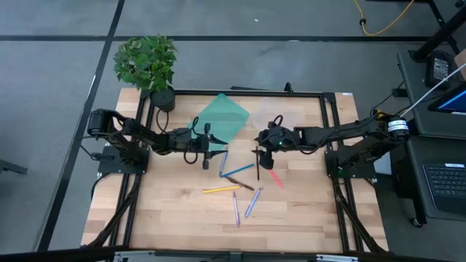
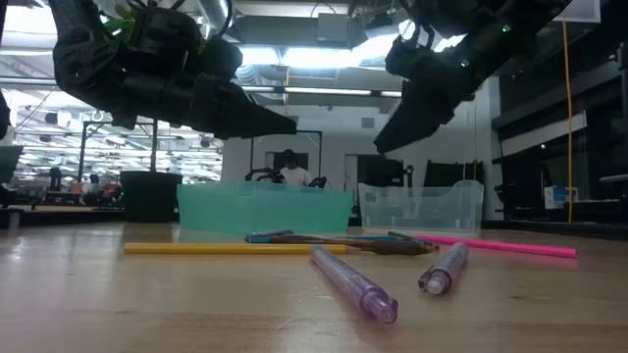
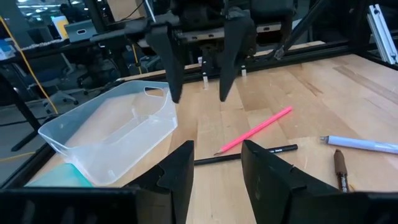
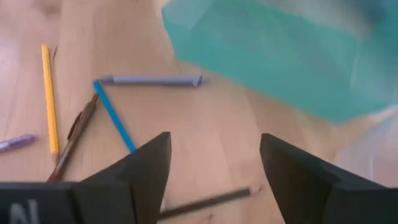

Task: Sort pens & pencils
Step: Put the pink pencil into the blue bin

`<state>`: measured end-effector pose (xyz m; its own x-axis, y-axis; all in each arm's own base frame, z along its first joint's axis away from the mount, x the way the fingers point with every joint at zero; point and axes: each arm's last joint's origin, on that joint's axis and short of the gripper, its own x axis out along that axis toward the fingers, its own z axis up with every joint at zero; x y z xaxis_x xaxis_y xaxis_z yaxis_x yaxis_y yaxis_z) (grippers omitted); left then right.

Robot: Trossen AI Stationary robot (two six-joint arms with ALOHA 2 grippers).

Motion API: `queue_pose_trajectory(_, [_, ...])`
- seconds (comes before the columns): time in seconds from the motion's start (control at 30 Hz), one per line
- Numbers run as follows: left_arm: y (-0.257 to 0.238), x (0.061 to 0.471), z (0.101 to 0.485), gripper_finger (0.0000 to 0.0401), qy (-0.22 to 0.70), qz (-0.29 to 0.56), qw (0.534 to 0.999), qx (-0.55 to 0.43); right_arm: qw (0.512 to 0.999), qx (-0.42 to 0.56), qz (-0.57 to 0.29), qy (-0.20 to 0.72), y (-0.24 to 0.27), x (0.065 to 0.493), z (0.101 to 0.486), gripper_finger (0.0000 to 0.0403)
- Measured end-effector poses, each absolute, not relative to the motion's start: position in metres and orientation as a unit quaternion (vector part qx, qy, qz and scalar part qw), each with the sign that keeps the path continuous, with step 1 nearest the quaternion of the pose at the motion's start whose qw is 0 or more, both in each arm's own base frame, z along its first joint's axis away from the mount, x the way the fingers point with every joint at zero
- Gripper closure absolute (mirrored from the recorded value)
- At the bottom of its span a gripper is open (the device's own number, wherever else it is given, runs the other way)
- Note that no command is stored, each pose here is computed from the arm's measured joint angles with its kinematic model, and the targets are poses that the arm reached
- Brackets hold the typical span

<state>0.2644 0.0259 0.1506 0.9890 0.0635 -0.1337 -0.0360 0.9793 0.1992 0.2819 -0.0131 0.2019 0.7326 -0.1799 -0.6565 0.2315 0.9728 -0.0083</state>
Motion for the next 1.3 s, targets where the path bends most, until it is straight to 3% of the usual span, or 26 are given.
queue_pose_trajectory(0.33, [0.026,0.264,0.149,0.0273,0.079,0.024,0.992,0.101,0.888,0.100,-0.138,0.426,-0.003,0.279,0.220,0.0177])
queue_pose_trajectory(0.8, [0.026,0.264,0.149,0.0273,0.079,0.023,0.991,0.102,0.837,0.219,-0.193,0.464,0.010,0.270,0.218,0.0189])
queue_pose_trajectory(1.3, [0.026,0.264,0.149,0.0273,0.077,0.024,0.991,0.105,0.771,0.238,-0.196,0.557,0.013,0.275,0.181,0.0190])
